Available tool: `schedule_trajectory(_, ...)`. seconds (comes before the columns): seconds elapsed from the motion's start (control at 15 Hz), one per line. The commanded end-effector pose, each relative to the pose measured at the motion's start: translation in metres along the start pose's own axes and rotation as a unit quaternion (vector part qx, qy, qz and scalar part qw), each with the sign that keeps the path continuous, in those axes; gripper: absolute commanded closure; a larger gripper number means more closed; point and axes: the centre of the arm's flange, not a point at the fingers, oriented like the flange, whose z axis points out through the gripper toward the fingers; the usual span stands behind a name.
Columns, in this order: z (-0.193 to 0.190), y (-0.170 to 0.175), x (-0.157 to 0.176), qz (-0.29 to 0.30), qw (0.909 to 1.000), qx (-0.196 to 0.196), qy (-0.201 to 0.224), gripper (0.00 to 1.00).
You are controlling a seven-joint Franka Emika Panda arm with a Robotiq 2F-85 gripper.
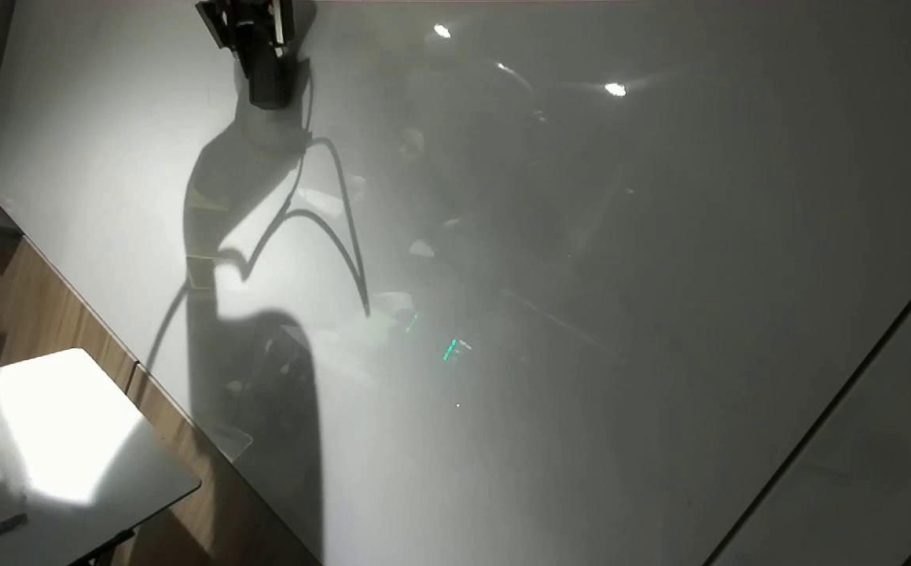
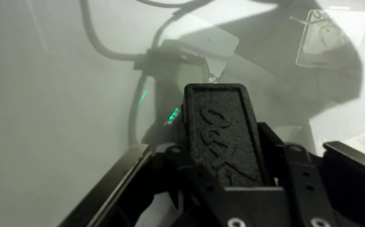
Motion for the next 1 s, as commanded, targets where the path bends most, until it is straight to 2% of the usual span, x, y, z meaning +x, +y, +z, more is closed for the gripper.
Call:
schedule_trajectory(0.0, -0.007, -0.006, 0.038, 0.001, 1.0, -0.007, 0.002, 0.7)
schedule_trajectory(0.2, -0.019, -0.014, 0.05, 0.0, 1.0, -0.007, -0.005, 0.7)
schedule_trajectory(0.6, -0.062, -0.042, 0.086, -0.008, 0.9999, 0.0, 0.009, 0.7)
schedule_trajectory(0.93, -0.081, -0.067, 0.099, -0.022, 0.9996, 0.003, 0.016, 0.7)
